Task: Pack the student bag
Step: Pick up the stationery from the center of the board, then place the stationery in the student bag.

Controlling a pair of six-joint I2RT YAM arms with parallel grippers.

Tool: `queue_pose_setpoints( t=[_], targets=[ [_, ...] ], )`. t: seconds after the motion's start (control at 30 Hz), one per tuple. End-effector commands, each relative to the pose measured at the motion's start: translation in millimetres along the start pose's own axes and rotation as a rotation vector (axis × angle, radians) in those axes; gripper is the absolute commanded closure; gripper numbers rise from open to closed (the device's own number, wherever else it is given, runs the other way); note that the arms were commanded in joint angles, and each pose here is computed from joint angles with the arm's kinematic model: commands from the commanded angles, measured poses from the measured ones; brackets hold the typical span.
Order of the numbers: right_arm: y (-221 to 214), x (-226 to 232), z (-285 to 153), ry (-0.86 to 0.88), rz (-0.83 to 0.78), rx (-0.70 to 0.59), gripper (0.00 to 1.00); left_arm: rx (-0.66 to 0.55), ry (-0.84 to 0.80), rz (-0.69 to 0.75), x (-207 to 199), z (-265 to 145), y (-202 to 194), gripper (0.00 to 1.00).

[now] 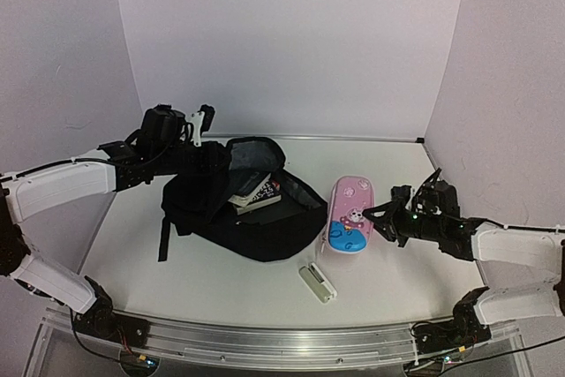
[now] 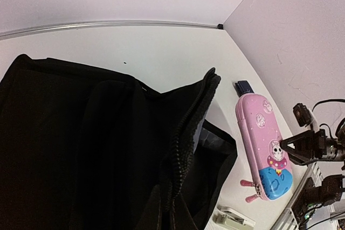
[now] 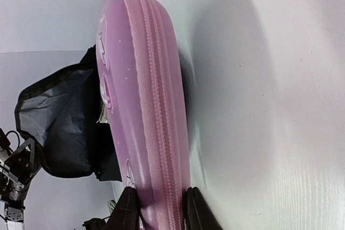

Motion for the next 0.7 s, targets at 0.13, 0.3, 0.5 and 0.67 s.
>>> queue_pose_setpoints(
  t=[0.13,0.3,0.5,0.67],
  targets=[
    [-5,90,-12,0.124,-0.098,0.095,1.00,-0.190,-0.219,0.159,-38,-37,47,1.00],
    [-24,120,15,0.130,-0.117,0.254,1.00,-0.262,-0.360,0.273,-61,-50,63,1.00],
    [-53,130,60,0.086,-0.123,0.396,1.00,-0.256,-0.371,0.304,-64,-45,69,1.00],
    [-79,132,86,0.057,-0.123,0.491,1.00,-0.241,-0.346,0.286,-59,-35,66,1.00]
  ],
)
Point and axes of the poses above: each gripper's point midway between its finger pads, its own z axis out along the fingers, its own x axis along the line the jaws close on, y = z × x, the point moved 4 cm from there along -z, back along the fingers, and after that the axes turned 12 degrees about z, right-handed, at the moved point
